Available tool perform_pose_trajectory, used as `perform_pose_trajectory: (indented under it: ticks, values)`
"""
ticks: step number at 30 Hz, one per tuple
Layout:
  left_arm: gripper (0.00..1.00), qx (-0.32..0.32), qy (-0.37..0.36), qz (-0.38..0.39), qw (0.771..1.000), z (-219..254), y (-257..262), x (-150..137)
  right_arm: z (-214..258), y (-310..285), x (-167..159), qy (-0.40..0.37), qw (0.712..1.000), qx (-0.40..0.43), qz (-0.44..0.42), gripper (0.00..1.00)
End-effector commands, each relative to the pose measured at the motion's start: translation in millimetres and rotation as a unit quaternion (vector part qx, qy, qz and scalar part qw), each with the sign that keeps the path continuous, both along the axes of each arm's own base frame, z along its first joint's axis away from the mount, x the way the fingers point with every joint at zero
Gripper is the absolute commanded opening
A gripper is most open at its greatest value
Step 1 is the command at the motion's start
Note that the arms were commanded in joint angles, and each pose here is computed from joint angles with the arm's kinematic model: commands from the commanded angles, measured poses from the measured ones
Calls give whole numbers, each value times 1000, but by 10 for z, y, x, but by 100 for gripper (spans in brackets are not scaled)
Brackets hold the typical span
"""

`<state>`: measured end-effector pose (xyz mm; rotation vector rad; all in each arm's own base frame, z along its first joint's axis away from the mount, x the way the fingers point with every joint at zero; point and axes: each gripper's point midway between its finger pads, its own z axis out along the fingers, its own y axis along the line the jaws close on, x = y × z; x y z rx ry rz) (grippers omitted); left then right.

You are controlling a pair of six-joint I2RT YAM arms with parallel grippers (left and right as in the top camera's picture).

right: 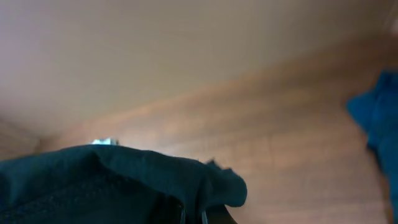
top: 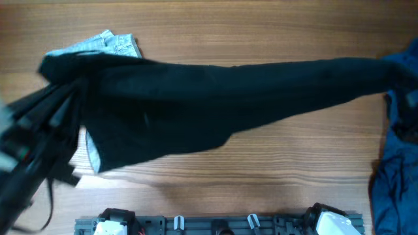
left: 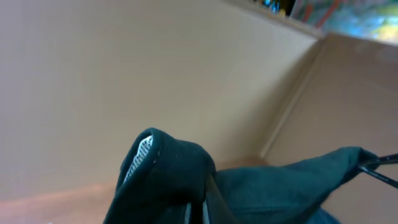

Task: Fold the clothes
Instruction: 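Stretch the trousers between both grippers, pulling the right gripper rightward, then lay the stretched trousers flat on the table and release both grippers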

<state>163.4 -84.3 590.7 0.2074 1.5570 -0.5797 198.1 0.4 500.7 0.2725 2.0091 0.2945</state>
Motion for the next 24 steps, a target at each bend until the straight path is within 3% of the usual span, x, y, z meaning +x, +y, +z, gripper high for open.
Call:
perform_pose_trajectory:
  ticks: [1, 6, 11, 14, 19, 24]
  values:
    - [4, 9, 4, 47, 999, -11, 149, 46, 233, -40, -128, -42, 999, -11, -28, 4]
    - [4, 27, 84, 51, 995, -345, 84, 525, 214, -132, -94, -36, 998, -20, -48, 4]
    - [4, 34, 135, -50, 989, -576, -360, 922, 229, -284, -102, -36, 995, -35, -90, 4]
    - [4, 60, 122, -91, 986, -588, -602, 882, 343, -265, -156, -59, 993, -40, -91, 4]
    - [4, 82, 79, -56, 992, -440, -607, 604, 643, -185, -386, -120, 987, -42, -96, 4]
    - [4, 84, 63, -49, 993, -378, -555, 438, 672, -161, -456, -127, 986, -32, -99, 4]
